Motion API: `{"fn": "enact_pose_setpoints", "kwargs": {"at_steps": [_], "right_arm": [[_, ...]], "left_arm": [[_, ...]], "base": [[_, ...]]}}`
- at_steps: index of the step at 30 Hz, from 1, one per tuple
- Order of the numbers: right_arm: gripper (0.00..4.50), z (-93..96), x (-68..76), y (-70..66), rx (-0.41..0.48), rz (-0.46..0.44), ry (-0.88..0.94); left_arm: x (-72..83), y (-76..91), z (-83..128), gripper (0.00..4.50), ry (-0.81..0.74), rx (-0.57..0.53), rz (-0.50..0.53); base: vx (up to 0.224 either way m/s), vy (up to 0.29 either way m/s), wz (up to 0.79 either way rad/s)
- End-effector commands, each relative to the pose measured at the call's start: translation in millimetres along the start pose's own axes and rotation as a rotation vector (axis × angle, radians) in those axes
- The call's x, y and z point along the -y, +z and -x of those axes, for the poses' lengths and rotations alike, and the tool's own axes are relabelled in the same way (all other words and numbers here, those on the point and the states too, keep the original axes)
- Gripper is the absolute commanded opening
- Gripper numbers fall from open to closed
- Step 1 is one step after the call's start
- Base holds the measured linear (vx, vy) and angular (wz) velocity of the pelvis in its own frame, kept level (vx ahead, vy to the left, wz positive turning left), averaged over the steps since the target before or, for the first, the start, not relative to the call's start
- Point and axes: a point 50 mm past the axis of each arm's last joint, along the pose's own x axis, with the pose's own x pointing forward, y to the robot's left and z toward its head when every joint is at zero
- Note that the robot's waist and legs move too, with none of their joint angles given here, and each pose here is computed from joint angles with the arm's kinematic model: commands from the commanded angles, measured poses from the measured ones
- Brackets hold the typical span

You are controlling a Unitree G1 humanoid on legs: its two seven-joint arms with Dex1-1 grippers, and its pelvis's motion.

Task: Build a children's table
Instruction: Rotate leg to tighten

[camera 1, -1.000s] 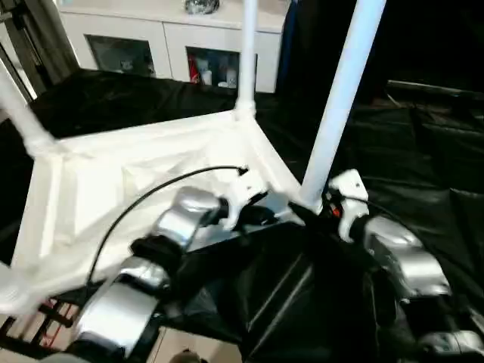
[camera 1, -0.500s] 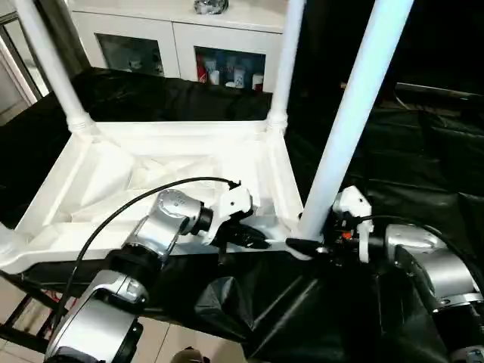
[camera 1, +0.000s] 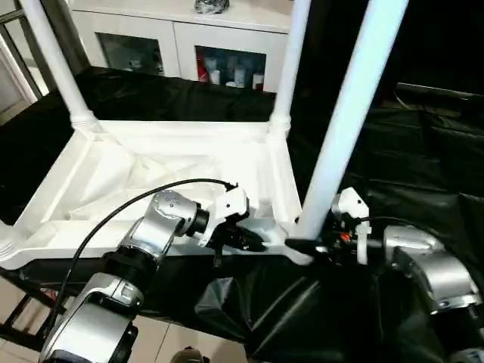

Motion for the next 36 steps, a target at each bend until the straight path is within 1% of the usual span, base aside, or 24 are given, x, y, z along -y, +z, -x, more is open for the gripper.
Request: {"fn": "enact_pose_setpoints", "kwargs": {"at_steps": [1, 3, 5, 6, 7, 8, 10, 12, 13, 14, 15, 16, 18, 19, 21, 25, 28, 29, 31, 32, 36], "right_arm": [[2.6, -16.8, -3.0, -5.5, -0.006, -0.049, -0.056], [2.59, -26.7, 2.9, -10.8, -0.015, -0.109, -0.183], [2.59, -37.6, 4.8, -12.3, -0.008, -0.166, -0.274], [2.59, -40.1, 4.8, -12.3, -0.005, -0.176, -0.289], [2.59, -52.2, 4.2, -9.6, 0.009, -0.199, -0.36], [2.59, -52.2, 4.2, -9.6, 0.009, -0.199, -0.36], [2.59, -65.2, 2.0, -5.2, 0.023, -0.21, -0.419], [2.59, -78.0, -2.7, 0.5, 0.029, -0.161, -0.442], [2.59, -83.3, -5.8, 3.7, 0.047, -0.145, -0.427], [2.59, -85.2, -6.7, 4.8, 0.058, -0.149, -0.421], [3.15, -86.2, -7.2, 5.4, 0.063, -0.158, -0.414], [3.15, -86.3, -7.0, 6.4, 0.07, -0.168, -0.409], [3.36, -85.5, -6.2, 7.3, 0.074, -0.173, -0.407], [3.47, -84.3, -5.5, 8.0, 0.076, -0.162, -0.405], [3.47, -80.2, -3.8, 8.6, 0.077, -0.132, -0.384], [3.47, -68.9, -3.5, 8.4, 0.077, -0.076, -0.282], [3.47, -57.6, -6.5, 9.0, 0.08, -0.029, -0.174], [3.47, -50.6, -7.5, 9.0, 0.074, -0.012, -0.124], [3.47, -39.5, -9.4, 9.6, 0.067, -0.006, -0.04], [3.47, -39.5, -9.4, 9.6, 0.067, -0.006, -0.04], [3.47, -22.0, -12.6, 7.3, 0.017, 0.012, 0.088]], "left_arm": [[-6.1, 26.4, -14, 0.0, 0.045, 0.111, -0.024], [-13.9, 32.3, -20, 0.0, 0.136, 0.112, -0.011], [-20.2, 38.0, -27, 0.0, 0.214, 0.108, 0.008], [-21.4, 39.1, -29, 0.0, 0.23, 0.106, 0.013], [-24.6, 44.8, -37, 0.0, 0.28, 0.115, 0.049], [-24.6, 44.8, -37, 0.0, 0.28, 0.115, 0.049], [-27.0, 51.2, -45, 0.0, 0.329, 0.131, 0.078], [-28.5, 56.5, -52, 0.0, 0.373, 0.139, 0.089], [-28.0, 58.7, -56, 0.0, 0.374, 0.143, 0.088], [-27.7, 59.4, -57, 0.0, 0.371, 0.144, 0.088], [-27.7, 59.8, -58, 0.0, 0.371, 0.144, 0.084], [-27.5, 60.0, -58, 0.0, 0.367, 0.144, 0.077], [-27.5, 59.9, -58, 0.0, 0.366, 0.146, 0.07], [-27.2, 59.7, -57, 0.0, 0.359, 0.151, 0.066], [-26.5, 57.6, -54, 0.0, 0.337, 0.154, 0.053], [-24.8, 51.6, -47, 0.0, 0.28, 0.144, 0.029], [-21.3, 46.9, -41, 0.0, 0.211, 0.143, 0.003], [-18.3, 44.7, -37, 0.0, 0.163, 0.149, -0.011], [-12.7, 41.6, -31, 0.0, 0.083, 0.159, -0.034], [-12.7, 41.6, -31, 0.0, 0.083, 0.159, -0.034], [-6.7, 35.9, -22, 0.0, 0.005, 0.141, -0.061]], "base": [[0.0, 0.0, 0.0], [0.0, 0.0, 0.0], [0.0, 0.0, 0.0], [0.0, 0.0, 0.0], [0.0, 0.0, 0.0], [0.0, 0.0, 0.0], [0.0, 0.0, 0.0], [0.0, 0.0, 0.0], [0.0, 0.0, 0.0], [0.0, 0.0, 0.0], [0.0, 0.0, 0.0], [0.0, 0.0, 0.0], [0.0, 0.0, 0.0], [0.0, 0.0, 0.0], [0.0, 0.0, 0.0], [0.0, 0.0, 0.0], [0.0, 0.0, 0.0], [0.0, 0.0, 0.0], [0.0, 0.0, 0.0], [0.0, 0.0, 0.0], [0.0, 0.0, 0.0]]}}
